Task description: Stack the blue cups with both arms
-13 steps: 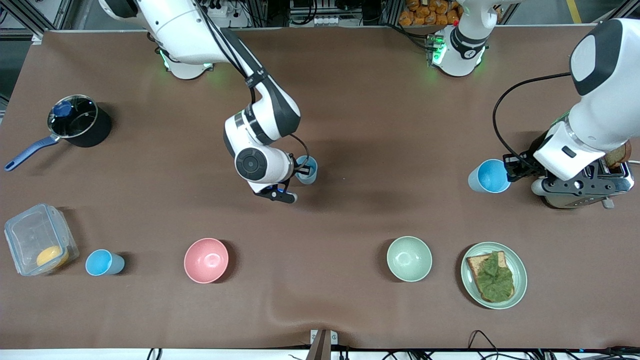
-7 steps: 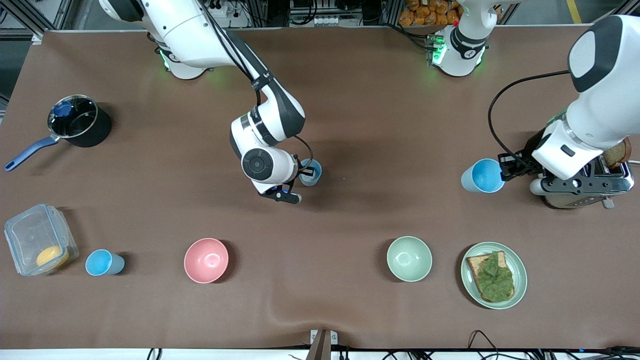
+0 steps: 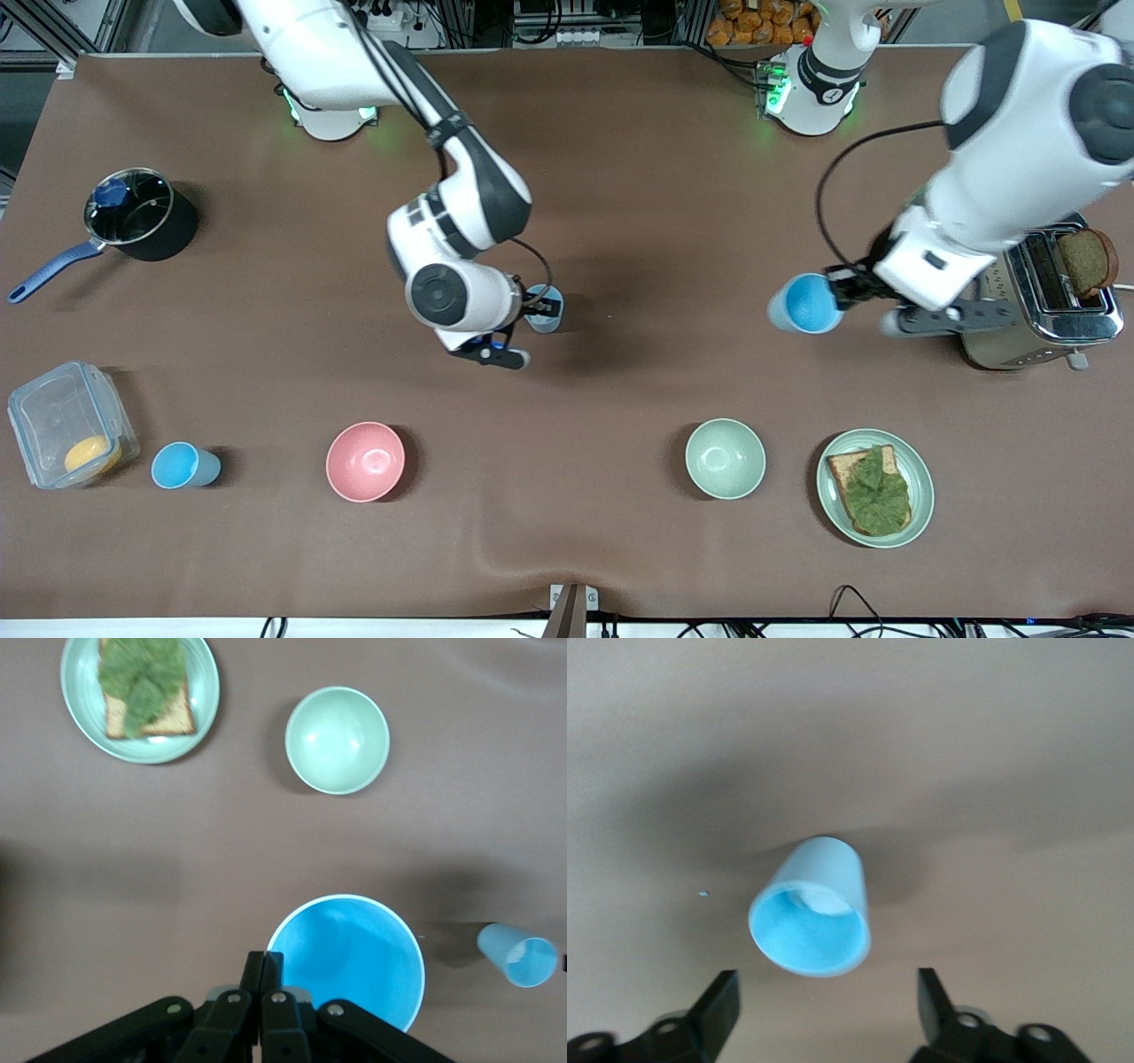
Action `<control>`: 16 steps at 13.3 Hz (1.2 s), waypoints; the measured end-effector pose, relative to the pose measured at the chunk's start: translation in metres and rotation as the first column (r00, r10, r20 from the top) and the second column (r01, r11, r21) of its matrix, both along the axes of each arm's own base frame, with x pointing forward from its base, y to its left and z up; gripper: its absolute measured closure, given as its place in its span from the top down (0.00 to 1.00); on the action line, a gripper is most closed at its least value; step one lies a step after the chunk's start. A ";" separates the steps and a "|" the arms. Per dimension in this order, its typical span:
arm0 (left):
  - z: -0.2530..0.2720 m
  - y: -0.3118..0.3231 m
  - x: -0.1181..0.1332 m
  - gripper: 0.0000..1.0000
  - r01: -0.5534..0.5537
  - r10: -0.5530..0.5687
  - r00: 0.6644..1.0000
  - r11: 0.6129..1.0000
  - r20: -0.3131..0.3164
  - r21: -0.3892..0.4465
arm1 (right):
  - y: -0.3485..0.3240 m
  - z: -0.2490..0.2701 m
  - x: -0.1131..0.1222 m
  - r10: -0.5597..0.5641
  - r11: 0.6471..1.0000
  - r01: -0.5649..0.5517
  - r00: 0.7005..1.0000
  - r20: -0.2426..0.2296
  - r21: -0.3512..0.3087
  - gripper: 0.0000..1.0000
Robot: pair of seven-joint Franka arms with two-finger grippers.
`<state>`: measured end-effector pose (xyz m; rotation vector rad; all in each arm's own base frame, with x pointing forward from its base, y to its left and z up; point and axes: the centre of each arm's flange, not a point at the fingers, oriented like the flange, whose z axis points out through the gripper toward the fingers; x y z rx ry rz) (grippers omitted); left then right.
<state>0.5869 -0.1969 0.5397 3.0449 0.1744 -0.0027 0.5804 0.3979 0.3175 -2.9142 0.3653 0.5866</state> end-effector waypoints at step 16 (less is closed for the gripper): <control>-0.166 -0.315 -0.107 0.01 -0.244 0.242 0.970 0.966 0.035 0.082 | -0.326 0.147 0.061 0.142 0.988 -0.131 0.982 0.127 -0.086 1.00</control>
